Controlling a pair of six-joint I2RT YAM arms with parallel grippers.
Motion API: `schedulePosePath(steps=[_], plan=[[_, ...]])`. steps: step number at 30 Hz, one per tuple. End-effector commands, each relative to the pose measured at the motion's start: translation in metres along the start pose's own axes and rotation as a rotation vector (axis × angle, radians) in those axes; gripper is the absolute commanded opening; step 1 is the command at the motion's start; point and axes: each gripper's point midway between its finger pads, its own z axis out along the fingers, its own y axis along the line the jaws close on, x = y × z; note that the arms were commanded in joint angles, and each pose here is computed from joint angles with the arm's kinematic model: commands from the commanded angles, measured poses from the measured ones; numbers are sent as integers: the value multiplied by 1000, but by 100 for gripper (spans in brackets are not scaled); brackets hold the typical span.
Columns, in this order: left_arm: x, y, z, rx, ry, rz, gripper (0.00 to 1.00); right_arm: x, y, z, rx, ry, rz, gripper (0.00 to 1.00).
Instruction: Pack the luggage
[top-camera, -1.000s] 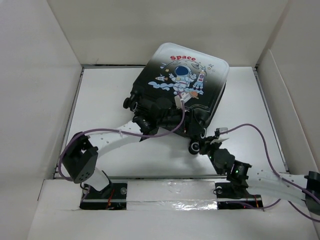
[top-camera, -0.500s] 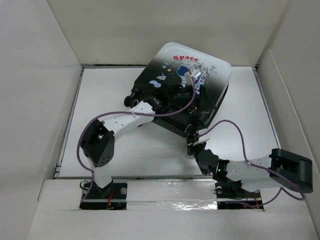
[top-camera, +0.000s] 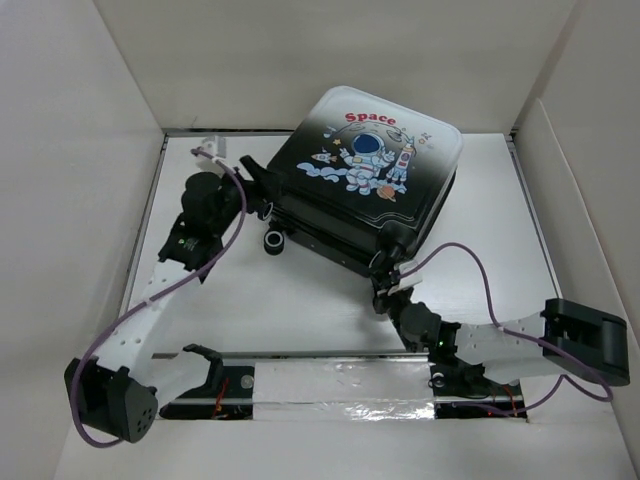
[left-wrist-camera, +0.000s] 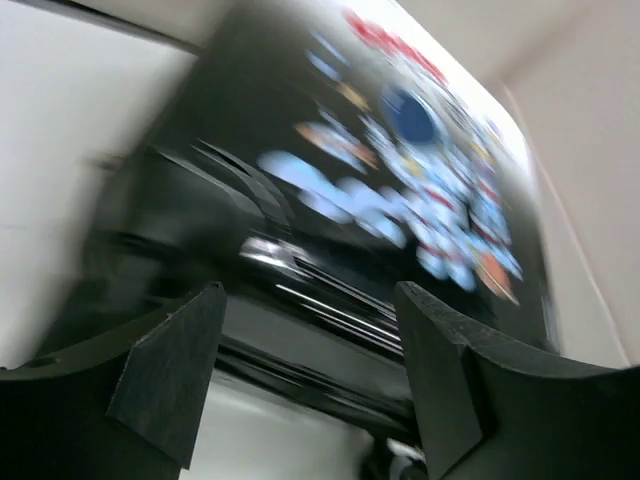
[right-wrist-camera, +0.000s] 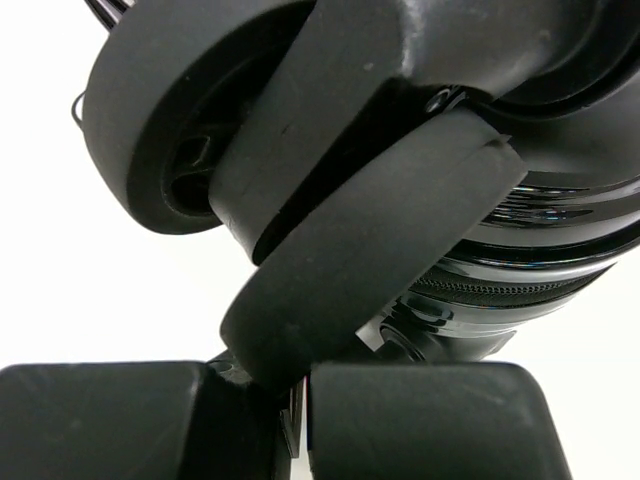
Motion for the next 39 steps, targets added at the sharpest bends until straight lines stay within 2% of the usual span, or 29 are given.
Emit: schedulePosePath(steps=[1, 4, 7, 12, 21, 27, 30, 33, 34, 37, 39], plan=[[-8, 65, -24, -264, 6, 9, 68, -29, 33, -8, -169, -62, 215, 0], [-1, 95, -34, -402, 107, 75, 77, -35, 31, -12, -192, -75, 233, 0], [9, 106, -36, -434, 190, 162, 86, -38, 27, -14, -211, -85, 237, 0], [26, 92, -21, -282, 310, 262, 86, -42, 26, -14, -246, -89, 243, 0], [31, 89, -8, -242, 336, 326, 84, -39, 30, -16, -277, -73, 238, 0], [34, 80, 8, -199, 364, 348, 77, -40, 30, -17, -283, -66, 238, 0], [37, 78, 14, -181, 377, 341, 68, -43, 30, -18, -283, -69, 240, 0], [42, 76, 17, -160, 388, 329, 43, -42, 30, -19, -287, -59, 236, 0], [44, 76, 18, -150, 390, 326, 27, -46, 29, -21, -290, -67, 243, 0], [56, 71, 18, -105, 417, 284, 0, -55, 29, -25, -306, -83, 243, 0], [69, 59, 17, -56, 436, 227, 0, -55, 26, -29, -307, -59, 216, 0]])
